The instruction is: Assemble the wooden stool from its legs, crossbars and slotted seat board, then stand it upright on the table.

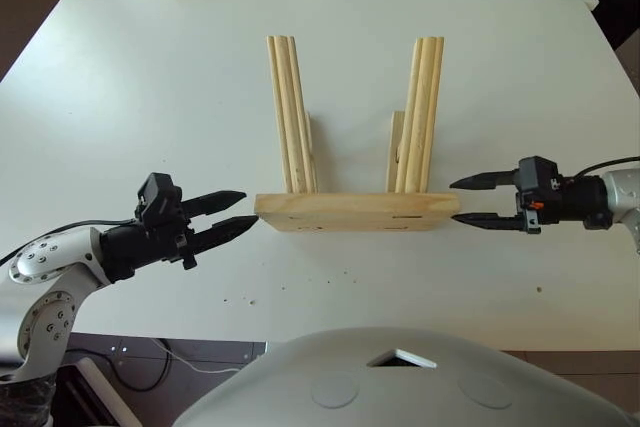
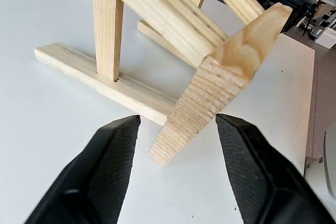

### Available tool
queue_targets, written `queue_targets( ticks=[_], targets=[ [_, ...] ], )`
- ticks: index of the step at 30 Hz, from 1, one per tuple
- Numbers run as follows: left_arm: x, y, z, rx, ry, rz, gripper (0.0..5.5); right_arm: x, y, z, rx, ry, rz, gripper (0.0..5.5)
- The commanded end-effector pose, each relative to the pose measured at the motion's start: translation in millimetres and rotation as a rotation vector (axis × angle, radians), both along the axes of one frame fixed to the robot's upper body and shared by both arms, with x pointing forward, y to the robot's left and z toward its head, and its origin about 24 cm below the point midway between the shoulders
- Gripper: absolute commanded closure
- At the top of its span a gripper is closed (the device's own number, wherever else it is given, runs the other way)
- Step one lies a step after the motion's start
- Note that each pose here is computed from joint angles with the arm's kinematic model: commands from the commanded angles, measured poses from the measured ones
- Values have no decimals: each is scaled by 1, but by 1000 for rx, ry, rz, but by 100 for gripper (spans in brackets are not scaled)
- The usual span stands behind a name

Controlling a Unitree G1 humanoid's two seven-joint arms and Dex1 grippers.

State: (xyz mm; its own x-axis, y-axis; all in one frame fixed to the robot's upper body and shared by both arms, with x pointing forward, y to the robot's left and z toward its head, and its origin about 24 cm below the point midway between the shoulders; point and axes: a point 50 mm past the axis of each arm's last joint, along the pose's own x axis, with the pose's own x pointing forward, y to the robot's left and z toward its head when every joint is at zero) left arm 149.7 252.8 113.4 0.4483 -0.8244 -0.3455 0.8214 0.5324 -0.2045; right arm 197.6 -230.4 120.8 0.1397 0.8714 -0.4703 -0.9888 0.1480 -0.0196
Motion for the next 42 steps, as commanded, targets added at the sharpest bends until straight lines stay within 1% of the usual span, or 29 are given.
queue_targets(
  ticks=[1,5,8,11,15,25,32,33,34,39,42],
  targets=[
    [2,9,1,77,-27,-33,240,4,-7,-6,-58,-17,-36,263],
    [4,13,1,126,-41,-76,240,-2,-7,-15,-81,9,-8,263],
    [5,9,-18,188,-33,-121,240,-7,0,-26,-74,34,16,263],
    [13,0,-33,198,-80,-116,240,-7,8,-36,-56,40,14,263],
    [16,-8,-50,202,-106,-100,240,3,19,-44,-40,17,12,263],
    [28,-23,-59,170,-136,-164,240,8,27,-60,-30,34,-9,263],
    [25,-31,-65,153,-122,-217,240,8,28,-67,-40,50,-13,263],
    [25,-31,-65,154,-124,-220,237,8,29,-68,-41,49,-16,281],
    [26,-31,-65,154,-131,-213,259,10,29,-68,-36,47,-32,294],
    [29,-30,-54,87,-135,-190,323,9,28,-59,22,90,-61,359],
    [27,-27,-46,57,-127,-186,363,4,22,-55,4,122,-41,390]
  ],
)
